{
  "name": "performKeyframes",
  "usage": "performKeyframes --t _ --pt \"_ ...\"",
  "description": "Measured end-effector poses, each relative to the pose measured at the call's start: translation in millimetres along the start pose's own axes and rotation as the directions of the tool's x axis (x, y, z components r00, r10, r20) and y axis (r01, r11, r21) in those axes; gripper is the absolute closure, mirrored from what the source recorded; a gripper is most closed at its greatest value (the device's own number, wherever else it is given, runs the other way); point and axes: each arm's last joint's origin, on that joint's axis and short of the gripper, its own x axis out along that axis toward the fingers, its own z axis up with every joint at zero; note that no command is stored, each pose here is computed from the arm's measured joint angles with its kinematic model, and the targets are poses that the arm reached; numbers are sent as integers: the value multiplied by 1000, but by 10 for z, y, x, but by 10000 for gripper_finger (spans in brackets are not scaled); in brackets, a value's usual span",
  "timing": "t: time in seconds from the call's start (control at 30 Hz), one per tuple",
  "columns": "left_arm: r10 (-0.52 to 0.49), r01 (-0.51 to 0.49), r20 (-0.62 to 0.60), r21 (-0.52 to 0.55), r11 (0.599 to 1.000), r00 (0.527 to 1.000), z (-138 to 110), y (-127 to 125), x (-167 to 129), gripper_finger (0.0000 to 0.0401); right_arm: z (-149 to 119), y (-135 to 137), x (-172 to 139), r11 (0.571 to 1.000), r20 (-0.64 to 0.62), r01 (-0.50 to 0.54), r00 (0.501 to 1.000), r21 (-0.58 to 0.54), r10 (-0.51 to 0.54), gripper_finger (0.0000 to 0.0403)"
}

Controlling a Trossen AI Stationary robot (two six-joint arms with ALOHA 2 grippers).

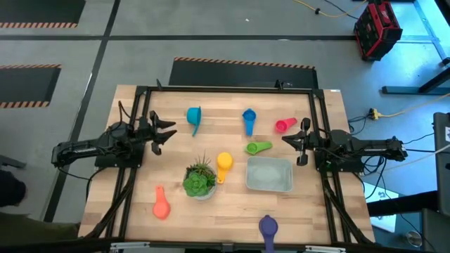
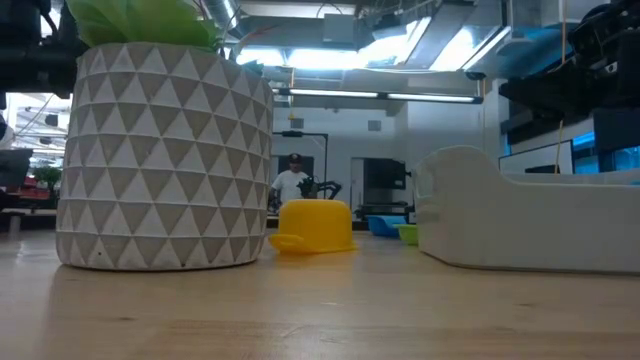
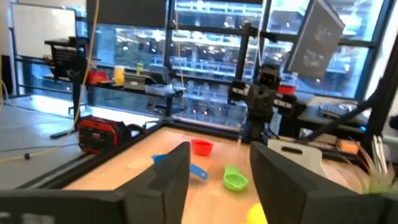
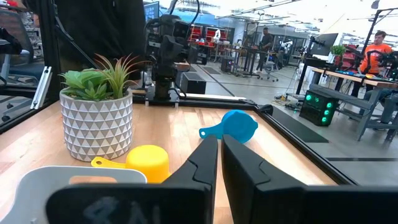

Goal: Nest measuring cups in basket
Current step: Put the light blue measuring cup into the grey bin

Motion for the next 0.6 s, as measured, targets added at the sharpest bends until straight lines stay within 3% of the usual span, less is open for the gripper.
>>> performKeyframes --t 0.37,0.6 --pt "-20 22 149 -10 1000 989 148 -22 24 212 0 0 0 1000 0 0 1000 0 0 375" --pt "57 -57 80 -11 998 995 244 -24 148 213 0 0 0 1000 0 0 1000 0 0 375"
